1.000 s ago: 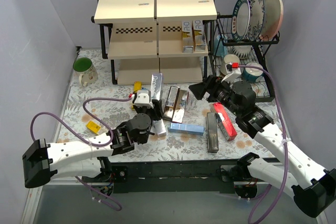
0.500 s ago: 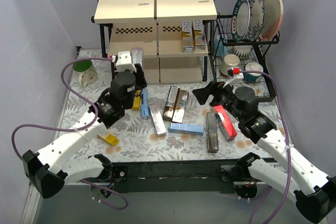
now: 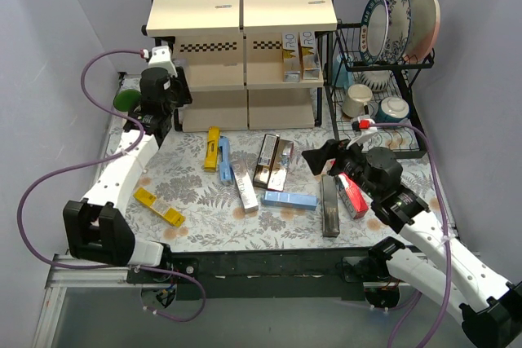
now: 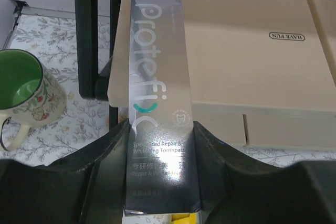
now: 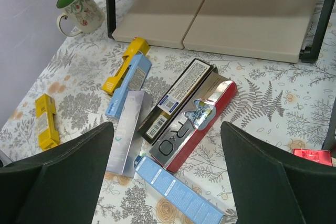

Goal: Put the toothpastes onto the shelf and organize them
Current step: Place the toothpaste on the shelf, then adjust the toothpaste on the shelf.

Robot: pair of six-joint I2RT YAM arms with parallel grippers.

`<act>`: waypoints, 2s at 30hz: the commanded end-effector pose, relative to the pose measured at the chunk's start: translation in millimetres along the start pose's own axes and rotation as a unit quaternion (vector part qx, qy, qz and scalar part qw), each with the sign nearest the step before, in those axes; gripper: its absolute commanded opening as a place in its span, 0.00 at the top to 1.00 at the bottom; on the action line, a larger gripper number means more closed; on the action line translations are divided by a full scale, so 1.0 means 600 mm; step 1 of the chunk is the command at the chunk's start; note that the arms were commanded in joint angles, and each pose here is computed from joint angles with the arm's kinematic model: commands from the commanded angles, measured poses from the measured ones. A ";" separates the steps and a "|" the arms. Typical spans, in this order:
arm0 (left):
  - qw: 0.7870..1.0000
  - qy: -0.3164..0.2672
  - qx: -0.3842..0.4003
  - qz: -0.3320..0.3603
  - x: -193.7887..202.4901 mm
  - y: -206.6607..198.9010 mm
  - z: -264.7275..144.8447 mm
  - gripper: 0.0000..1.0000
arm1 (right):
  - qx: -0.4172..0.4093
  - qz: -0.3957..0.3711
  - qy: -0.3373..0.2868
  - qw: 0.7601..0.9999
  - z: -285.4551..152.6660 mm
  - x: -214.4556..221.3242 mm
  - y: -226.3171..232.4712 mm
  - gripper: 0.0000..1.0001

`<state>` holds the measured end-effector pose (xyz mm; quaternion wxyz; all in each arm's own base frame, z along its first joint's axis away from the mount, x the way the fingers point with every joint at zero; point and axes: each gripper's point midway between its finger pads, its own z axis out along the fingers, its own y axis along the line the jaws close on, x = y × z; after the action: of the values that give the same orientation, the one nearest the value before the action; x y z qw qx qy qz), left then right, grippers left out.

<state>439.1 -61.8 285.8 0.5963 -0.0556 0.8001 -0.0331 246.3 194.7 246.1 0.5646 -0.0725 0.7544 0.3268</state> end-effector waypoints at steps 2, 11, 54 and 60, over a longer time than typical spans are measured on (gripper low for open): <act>0.994 -0.099 0.045 0.008 -0.117 -0.008 0.005 0.97 | -0.030 -0.036 -0.037 0.998 -0.001 -0.019 0.013 0.09; 0.993 -0.112 0.024 0.041 -0.119 0.015 0.059 0.90 | -0.038 -0.048 -0.034 0.998 0.004 0.001 0.008 0.10; 0.992 -0.121 0.012 0.017 -0.052 0.035 0.047 0.59 | -0.066 -0.051 -0.018 0.996 -0.002 0.033 0.013 0.11; 0.993 -0.116 0.009 0.020 -0.054 0.033 0.069 0.63 | -0.066 -0.052 -0.015 0.996 0.000 0.039 0.012 0.11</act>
<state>478.8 -42.9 290.0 0.6764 -0.0354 0.7349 -0.0333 233.4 204.0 215.4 0.5637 -0.1388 0.7402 0.3393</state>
